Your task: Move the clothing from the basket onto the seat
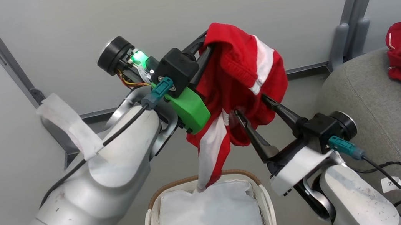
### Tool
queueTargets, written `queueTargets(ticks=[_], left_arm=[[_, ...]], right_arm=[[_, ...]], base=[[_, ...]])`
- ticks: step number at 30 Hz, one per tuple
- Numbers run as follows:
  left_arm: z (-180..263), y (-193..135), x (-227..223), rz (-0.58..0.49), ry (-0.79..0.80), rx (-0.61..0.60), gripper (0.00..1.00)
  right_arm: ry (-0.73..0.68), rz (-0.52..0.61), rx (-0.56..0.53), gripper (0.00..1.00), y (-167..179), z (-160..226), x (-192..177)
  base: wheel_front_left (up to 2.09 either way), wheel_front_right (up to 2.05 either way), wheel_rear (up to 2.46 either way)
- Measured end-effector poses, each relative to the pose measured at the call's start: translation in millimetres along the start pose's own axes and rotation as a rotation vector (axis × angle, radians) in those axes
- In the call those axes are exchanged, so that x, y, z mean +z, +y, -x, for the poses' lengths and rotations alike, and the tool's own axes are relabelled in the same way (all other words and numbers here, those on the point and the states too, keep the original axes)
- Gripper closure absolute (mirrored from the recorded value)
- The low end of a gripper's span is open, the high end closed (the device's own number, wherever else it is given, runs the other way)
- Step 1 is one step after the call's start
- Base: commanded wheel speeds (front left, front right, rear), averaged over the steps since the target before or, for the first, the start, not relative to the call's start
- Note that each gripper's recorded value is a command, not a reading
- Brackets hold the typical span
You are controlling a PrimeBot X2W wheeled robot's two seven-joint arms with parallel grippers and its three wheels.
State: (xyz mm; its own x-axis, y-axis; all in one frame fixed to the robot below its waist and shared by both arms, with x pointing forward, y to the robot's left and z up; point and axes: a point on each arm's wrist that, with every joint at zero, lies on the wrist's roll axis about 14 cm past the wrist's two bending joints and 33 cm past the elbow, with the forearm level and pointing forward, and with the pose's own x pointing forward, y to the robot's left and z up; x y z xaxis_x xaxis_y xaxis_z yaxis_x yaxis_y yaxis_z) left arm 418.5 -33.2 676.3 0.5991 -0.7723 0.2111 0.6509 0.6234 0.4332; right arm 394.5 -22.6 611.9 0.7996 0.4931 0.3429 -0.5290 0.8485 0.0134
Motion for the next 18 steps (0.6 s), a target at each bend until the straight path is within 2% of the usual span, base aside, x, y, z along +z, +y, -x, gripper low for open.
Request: queueTargets(ticks=[9, 14, 15, 16, 17, 18], left_arm=[[1, -20, 15, 0.016, -0.053, -0.05, 1.0], [5, -25, 22, 0.022, -0.077, -0.062, 1.0], [6, -26, 21, 0.027, -0.078, -0.06, 1.0], [8, -25, 20, 0.033, -0.075, -0.056, 1.0], [9, -24, 19, 0.038, -0.072, -0.051, 1.0], [12, -22, 16, 0.043, -0.065, -0.041, 1.0]], right_arm=[[-0.013, 0.144, -0.145, 0.0, -60, -7, 13], [0.003, 0.179, -0.152, 0.0, -67, -18, 11], [0.011, 0.183, -0.149, 0.48, -68, -20, 9], [0.015, 0.184, -0.145, 0.48, -67, -22, 8], [0.02, 0.185, -0.14, 0.98, -66, -24, 6], [0.026, 0.185, -0.136, 1.0, -65, -26, 4]], base=[[0.0, 0.0, 0.0], [0.0, 0.0, 0.0], [0.0, 0.0, 0.0], [0.0, 0.0, 0.0], [0.0, 0.0, 0.0], [0.0, 0.0, 0.0]])
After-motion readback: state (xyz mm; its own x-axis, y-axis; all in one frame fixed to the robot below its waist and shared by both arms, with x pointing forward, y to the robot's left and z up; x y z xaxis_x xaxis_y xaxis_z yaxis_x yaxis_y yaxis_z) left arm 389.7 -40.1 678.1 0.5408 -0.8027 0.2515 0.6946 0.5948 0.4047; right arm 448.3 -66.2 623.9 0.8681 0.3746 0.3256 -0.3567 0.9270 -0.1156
